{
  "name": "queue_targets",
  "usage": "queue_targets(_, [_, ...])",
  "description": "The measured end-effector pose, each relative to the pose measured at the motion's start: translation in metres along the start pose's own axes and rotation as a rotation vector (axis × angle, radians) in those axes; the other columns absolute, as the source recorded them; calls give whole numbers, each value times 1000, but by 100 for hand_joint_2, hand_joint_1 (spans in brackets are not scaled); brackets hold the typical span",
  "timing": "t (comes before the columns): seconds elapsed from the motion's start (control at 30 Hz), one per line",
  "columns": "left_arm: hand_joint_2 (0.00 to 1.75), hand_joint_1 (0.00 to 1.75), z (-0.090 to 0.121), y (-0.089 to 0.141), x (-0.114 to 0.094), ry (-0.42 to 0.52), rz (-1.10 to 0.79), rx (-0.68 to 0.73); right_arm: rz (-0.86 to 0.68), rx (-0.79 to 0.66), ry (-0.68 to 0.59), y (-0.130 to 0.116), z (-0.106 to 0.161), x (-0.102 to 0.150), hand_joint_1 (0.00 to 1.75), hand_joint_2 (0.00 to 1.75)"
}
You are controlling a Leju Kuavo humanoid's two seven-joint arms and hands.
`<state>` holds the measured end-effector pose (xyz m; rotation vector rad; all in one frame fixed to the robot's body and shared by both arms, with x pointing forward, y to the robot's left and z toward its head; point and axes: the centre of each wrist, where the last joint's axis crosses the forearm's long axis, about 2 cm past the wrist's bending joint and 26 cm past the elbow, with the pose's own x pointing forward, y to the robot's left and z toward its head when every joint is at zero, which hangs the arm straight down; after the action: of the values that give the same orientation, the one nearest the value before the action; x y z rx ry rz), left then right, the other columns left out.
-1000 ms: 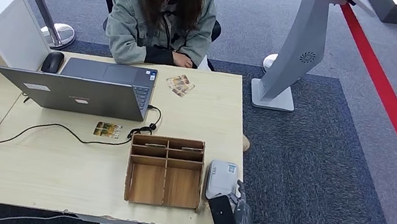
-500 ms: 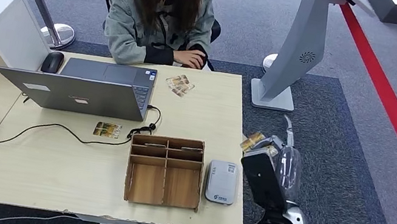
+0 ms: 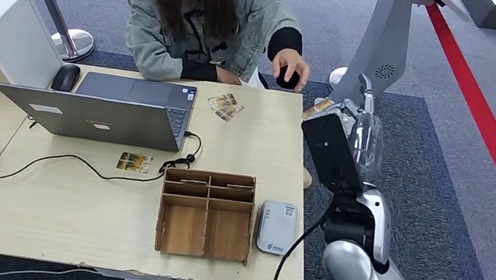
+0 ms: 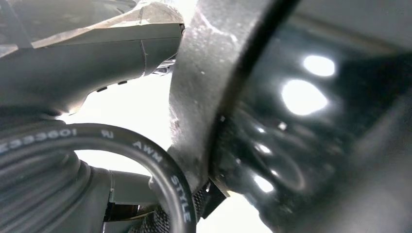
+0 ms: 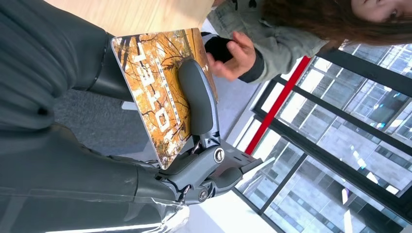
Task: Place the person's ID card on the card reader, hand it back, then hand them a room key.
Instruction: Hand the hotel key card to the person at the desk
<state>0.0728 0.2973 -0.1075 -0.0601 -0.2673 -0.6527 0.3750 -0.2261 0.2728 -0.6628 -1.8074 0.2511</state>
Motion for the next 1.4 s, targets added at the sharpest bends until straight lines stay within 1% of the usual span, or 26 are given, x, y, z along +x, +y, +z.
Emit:
queue_targets(0.13, [175,0,-1,-3,3,-5,-10,-3,-31,7,11,18,-6,4,175,175])
queue_targets(0.37, [175,0,-1,-7,6,-11,-9,-6,-49,52,27,52,0,5,175,175])
queue_targets(0.63, [175,0,-2,-10,8,-14,-10,-9,-31,89,41,71,1,9,175,175])
queue_targets(0.67, [175,0,-2,-11,8,-14,-10,-9,-27,91,41,73,1,10,172,175])
queue_targets(0.7, [175,0,-2,-11,8,-14,-10,-9,-24,94,42,74,1,10,144,175])
queue_targets(0.73, [175,0,-2,-11,8,-14,-10,-8,-21,96,43,75,1,10,107,175])
queue_targets(0.8, [175,0,-2,-11,8,-14,-10,-8,-18,101,44,77,1,11,22,175])
queue_targets(0.83, [175,0,-2,-11,8,-14,-10,-8,-17,104,43,78,1,12,7,175])
queue_targets(0.87, [175,0,-2,-11,8,-14,-10,-8,-17,108,43,79,2,12,0,175])
queue_targets(1.13, [175,0,-2,-11,7,-12,15,-5,-24,185,17,81,12,20,0,175])
queue_targets(1.2, [175,0,-2,-10,6,-11,24,-4,-22,227,20,76,16,24,0,175])
queue_targets(1.3, [175,0,-1,-9,4,-7,39,-2,-22,289,18,62,22,28,0,175])
queue_targets(1.4, [175,0,-1,-7,2,-4,51,-2,12,336,1,48,31,28,0,175])
